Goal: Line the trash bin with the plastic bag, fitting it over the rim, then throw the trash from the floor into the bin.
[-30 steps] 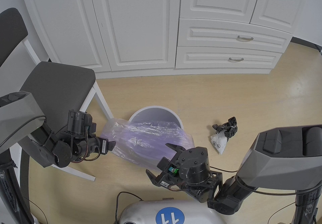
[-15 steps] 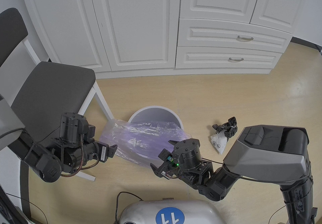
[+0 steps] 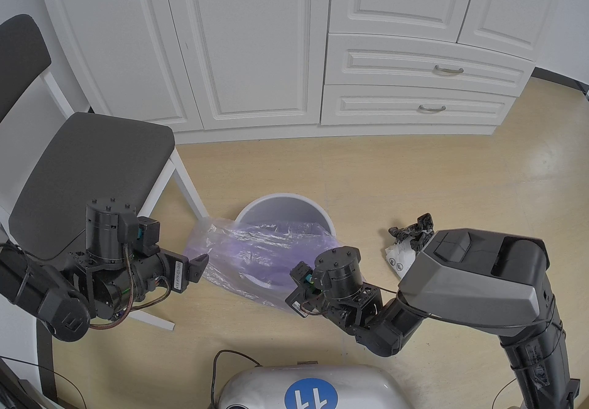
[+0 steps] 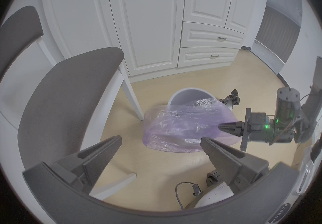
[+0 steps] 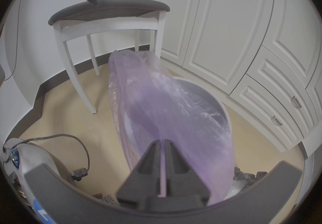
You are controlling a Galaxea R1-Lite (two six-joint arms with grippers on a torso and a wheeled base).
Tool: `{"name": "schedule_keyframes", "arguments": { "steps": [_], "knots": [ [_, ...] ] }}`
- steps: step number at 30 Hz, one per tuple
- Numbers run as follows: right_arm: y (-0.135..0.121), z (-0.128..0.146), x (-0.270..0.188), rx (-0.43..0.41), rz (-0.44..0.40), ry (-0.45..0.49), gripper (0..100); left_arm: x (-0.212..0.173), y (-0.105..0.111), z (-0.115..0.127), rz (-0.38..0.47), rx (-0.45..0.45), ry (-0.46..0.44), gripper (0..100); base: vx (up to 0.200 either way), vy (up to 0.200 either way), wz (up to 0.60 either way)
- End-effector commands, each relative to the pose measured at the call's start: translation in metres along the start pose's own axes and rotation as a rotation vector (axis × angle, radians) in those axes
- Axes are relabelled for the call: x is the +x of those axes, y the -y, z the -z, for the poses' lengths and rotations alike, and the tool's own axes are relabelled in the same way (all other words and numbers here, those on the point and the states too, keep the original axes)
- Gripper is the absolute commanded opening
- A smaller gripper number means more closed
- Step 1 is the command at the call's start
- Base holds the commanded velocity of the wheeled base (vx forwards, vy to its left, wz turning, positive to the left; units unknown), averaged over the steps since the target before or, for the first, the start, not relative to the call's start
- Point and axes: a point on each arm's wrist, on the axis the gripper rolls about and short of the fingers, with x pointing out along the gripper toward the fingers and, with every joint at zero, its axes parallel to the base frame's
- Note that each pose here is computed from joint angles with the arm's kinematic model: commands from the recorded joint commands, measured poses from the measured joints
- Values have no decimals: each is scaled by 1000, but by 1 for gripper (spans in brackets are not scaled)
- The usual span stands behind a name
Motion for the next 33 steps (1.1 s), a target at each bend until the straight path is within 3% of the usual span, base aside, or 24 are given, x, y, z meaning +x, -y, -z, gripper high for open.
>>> {"name": "schedule_keyframes", "arguments": {
  "steps": [1,6,12,15,20,24,29,30,33],
  "knots": [
    [17,-15,-8,24,35,37,0,-14,-3,2,-1,-7,18,100,0,0,0],
    [28,-24,-13,37,57,58,0,-26,-5,14,-1,-9,23,100,0,0,0],
    [59,-18,21,89,158,88,0,-46,-9,28,4,-85,128,100,0,0,0],
    [75,-15,45,163,218,127,0,-53,-10,35,6,-104,169,100,0,0,0],
    [107,-26,63,230,309,221,0,-69,-12,42,19,-151,236,100,0,0,0],
    [129,-36,76,300,393,302,0,-73,-11,48,33,-174,229,100,0,0,0],
    [153,-37,99,326,483,405,0,-75,-4,50,69,-176,220,100,0,0,0],
    [151,-23,107,321,477,369,0,-75,-3,49,78,-174,223,100,0,0,0],
    [148,-14,111,355,448,330,0,-77,1,50,95,-167,222,100,0,0,0]
  ]
}}
